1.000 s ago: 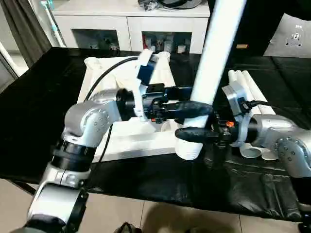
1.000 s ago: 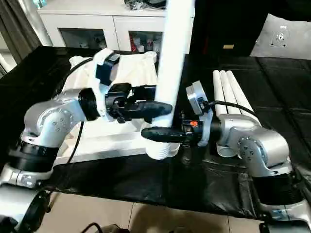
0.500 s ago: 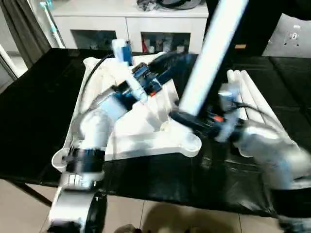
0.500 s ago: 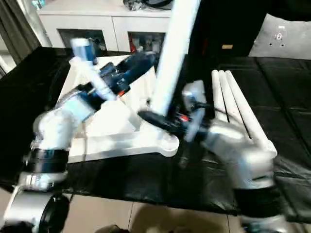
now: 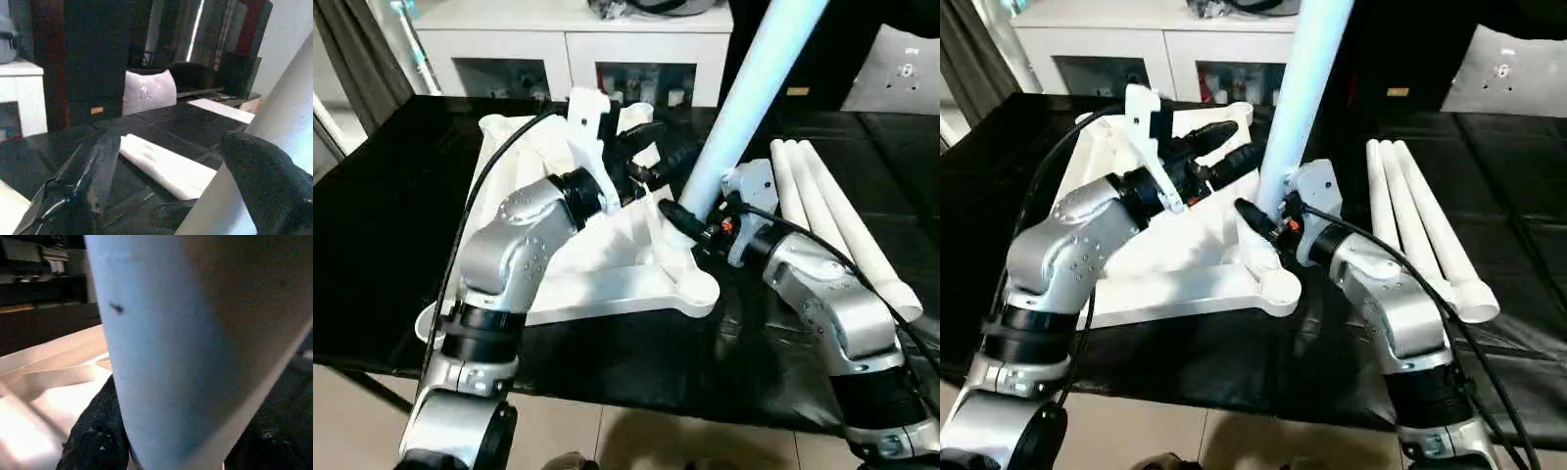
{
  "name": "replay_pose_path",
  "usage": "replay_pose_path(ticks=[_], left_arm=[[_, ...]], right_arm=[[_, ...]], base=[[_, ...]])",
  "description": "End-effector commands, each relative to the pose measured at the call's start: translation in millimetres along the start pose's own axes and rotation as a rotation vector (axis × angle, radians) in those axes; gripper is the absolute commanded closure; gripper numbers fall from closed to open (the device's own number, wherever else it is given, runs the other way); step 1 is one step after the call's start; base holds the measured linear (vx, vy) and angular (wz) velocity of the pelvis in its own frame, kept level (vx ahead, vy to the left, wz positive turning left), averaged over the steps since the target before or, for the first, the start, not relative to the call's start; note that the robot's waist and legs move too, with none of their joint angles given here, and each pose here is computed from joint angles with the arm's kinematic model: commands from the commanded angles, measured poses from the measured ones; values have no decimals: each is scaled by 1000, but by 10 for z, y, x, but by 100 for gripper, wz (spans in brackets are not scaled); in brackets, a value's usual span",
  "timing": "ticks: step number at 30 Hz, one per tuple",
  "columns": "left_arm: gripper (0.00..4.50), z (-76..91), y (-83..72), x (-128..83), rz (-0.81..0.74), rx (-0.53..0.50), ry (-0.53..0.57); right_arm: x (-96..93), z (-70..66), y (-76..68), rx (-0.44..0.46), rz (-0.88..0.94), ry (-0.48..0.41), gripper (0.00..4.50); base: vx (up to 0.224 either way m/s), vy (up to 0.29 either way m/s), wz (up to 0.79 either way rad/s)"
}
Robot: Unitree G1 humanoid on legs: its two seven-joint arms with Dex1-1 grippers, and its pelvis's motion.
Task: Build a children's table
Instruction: Pick table leg
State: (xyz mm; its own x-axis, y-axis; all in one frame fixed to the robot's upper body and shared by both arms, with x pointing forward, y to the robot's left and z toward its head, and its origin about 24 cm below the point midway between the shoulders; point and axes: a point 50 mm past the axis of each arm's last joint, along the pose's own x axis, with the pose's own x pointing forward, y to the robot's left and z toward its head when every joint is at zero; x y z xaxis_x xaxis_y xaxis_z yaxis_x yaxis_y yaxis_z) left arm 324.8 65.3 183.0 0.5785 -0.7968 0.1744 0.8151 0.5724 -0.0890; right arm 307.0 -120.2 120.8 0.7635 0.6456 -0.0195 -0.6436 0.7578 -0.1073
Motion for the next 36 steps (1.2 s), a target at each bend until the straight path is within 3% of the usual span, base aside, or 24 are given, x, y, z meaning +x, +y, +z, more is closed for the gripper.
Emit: replay_pose_path(ticks=[1, 6, 7, 11, 12, 18, 21, 24, 28, 31, 32, 36], left_arm=[[66, -43, -60, 27, 3, 21, 9], [66, -58, 84, -81, 119, 28, -1], [66, -115, 244, -265, 256, 44, 10], [66, -201, 338, -398, 353, 74, 49], [66, -322, 346, -483, 377, 117, 115], [66, -641, 257, -688, 370, 199, 264], [66, -683, 219, -731, 371, 182, 267], [66, -711, 125, -834, 422, 130, 232], [66, -732, 84, -929, 504, 122, 216], [66, -735, 83, -944, 520, 121, 211], [66, -743, 79, -965, 537, 107, 208], [66, -779, 44, -1028, 481, 126, 243]], right_arm=[[30, 16, 0, -49, -59, -19, 257], [-18, -9, -14, 13, -66, 25, 258], [-101, -29, -21, 50, -91, 35, 258], [-162, -66, -27, 70, -128, 51, 258], [-210, -93, -12, 118, -146, 53, 258], [-360, -133, 51, 198, -154, 39, 258], [-394, -128, 69, 200, -168, 34, 258], [-462, -218, 136, 181, -259, 102, 258], [-490, -271, 163, 288, -343, 137, 258], [-492, -248, 156, 291, -360, 119, 258], [-485, -183, 133, 174, -372, 103, 258], [-480, -27, 109, 127, -373, 11, 258]], base=[[0, 0, 0], [0, 0, 0], [0, 0, 0], [0, 0, 0], [0, 0, 0], [0, 0, 0], [0, 0, 0], [0, 0, 0], [0, 0, 0], [0, 0, 0], [0, 0, 0], [0, 0, 0]])
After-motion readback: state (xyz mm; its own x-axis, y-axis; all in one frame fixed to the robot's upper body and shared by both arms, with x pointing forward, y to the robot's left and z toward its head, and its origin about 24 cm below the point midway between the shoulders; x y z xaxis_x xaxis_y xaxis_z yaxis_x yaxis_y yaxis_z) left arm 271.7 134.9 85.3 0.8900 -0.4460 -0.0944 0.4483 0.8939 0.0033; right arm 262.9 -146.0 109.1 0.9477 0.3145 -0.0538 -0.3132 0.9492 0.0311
